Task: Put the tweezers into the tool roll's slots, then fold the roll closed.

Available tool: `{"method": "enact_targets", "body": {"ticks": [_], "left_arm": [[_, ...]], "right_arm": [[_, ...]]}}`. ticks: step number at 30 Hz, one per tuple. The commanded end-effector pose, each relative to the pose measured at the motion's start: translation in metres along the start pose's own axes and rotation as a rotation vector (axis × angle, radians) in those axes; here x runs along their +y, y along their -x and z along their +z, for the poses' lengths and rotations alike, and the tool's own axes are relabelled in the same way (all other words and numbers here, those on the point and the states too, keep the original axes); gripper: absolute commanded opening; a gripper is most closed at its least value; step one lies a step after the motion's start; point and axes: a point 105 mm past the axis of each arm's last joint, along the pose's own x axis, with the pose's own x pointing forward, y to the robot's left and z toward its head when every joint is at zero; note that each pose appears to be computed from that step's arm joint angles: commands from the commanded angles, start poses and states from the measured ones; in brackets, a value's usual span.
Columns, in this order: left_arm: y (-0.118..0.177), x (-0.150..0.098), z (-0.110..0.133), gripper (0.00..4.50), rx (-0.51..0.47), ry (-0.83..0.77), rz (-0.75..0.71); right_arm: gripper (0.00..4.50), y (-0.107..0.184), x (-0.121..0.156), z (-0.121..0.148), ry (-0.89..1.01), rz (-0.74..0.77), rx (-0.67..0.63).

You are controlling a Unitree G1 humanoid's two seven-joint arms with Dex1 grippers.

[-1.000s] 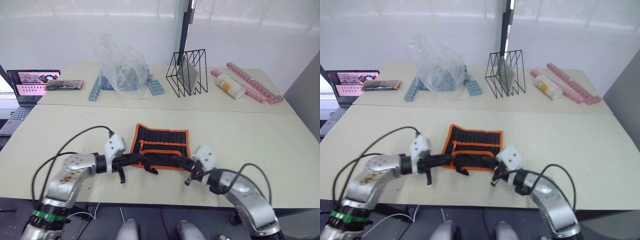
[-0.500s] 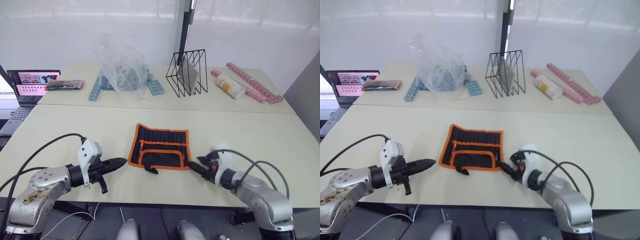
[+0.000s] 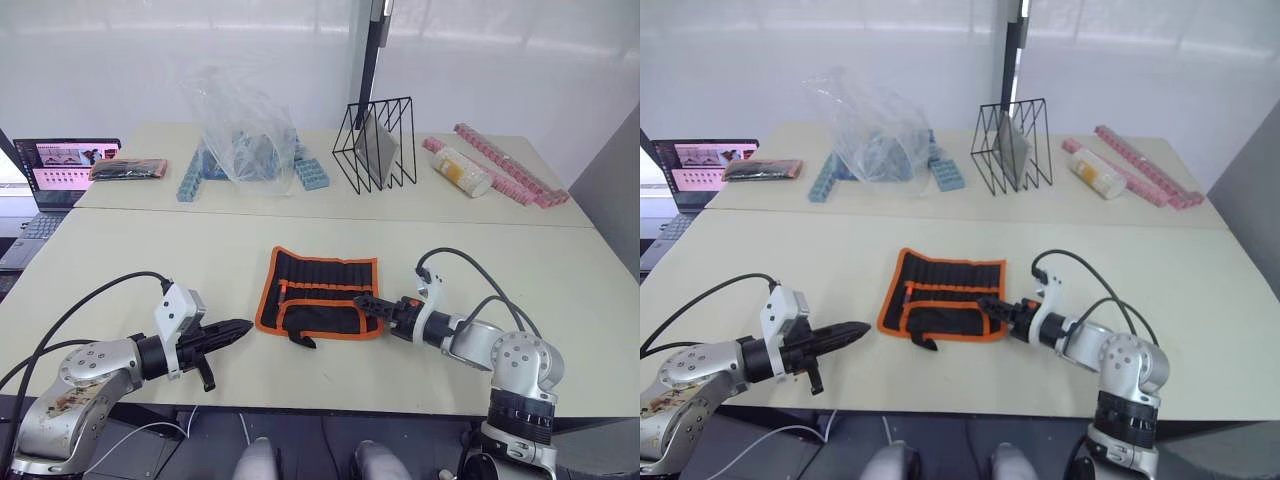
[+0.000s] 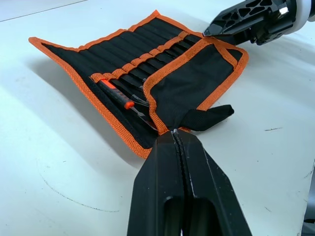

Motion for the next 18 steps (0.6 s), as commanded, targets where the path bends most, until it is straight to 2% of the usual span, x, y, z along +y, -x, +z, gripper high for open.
{"method": "enact_targets", "body": {"ticks": [1, 6, 18], "left_arm": [[-0.0008, -0.0020, 0.0091, 0.00, -0.017, -0.046, -0.012], [-0.0011, -0.0021, 0.0091, 0.00, -0.014, -0.049, -0.019], [-0.0038, -0.0007, 0.0096, 0.00, -0.009, -0.056, -0.026]], "right_arm": [[1.76, 0.0070, -0.0087, 0.0057, -0.021, -0.032, -0.029], [0.03, 0.0090, -0.0149, 0.0036, -0.028, -0.061, -0.025], [0.03, 0.0125, -0.0075, 0.0037, -0.059, -0.030, -0.063]]}}
